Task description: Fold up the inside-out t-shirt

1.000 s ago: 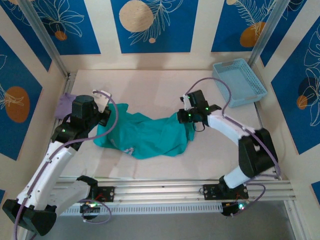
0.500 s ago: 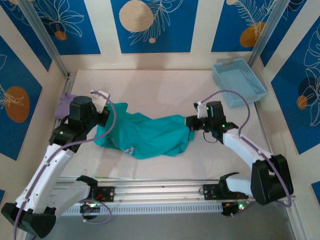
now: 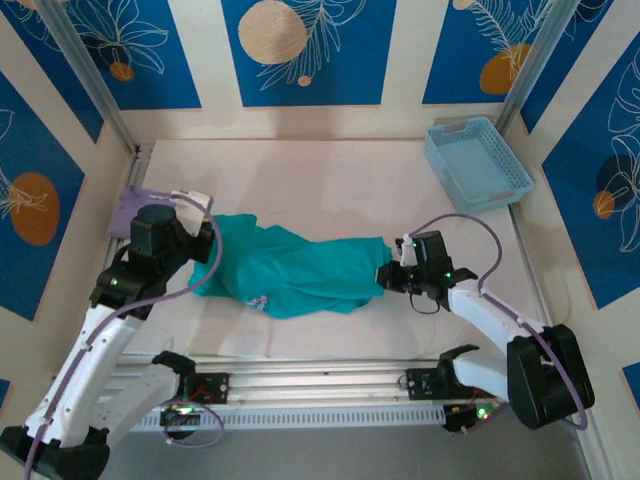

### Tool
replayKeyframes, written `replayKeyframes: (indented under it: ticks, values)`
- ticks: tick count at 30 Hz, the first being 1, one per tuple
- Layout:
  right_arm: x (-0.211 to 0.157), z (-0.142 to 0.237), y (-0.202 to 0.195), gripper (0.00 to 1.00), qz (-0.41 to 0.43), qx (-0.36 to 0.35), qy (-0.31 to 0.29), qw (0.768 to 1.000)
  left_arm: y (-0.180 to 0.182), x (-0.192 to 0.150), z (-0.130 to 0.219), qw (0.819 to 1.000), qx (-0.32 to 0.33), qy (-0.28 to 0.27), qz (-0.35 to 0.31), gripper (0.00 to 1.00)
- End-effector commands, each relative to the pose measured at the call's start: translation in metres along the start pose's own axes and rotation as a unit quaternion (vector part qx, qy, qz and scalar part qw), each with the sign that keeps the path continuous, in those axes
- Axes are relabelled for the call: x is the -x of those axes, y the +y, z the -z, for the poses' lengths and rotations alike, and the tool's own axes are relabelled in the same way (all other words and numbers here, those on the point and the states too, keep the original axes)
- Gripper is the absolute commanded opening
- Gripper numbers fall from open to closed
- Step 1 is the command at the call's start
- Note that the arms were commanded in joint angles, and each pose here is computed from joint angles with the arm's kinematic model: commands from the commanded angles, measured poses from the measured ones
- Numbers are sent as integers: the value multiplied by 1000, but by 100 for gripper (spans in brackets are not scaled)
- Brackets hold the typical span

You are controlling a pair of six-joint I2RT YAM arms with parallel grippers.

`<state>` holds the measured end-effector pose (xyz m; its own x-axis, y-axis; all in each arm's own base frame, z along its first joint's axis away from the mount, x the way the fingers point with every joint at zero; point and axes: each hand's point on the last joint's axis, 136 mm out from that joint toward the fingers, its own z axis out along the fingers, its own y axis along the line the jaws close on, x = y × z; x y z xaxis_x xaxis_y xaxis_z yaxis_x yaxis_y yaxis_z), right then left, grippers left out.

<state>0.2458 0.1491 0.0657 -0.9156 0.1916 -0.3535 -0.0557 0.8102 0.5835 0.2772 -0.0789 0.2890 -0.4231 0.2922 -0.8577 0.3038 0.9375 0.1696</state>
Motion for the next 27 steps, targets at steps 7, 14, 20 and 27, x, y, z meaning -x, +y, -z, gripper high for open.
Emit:
replayKeyframes:
  ticks: [7, 14, 20, 27]
  values:
    - [13, -3, 4, 30, -50, 26, 9, 998, -2, -6, -8, 1000, -7, 8, -2, 0]
    - [19, -5, -4, 38, -56, 23, 4, 998, -2, -6, -9, 1000, -7, 8, -6, 0]
    - [10, -8, -9, 39, -60, 19, 19, 998, -2, -6, -9, 1000, -6, 8, -8, 0]
    - [-11, -6, -8, 39, -59, 25, 49, 997, -3, -7, -11, 1000, -8, 10, -9, 0]
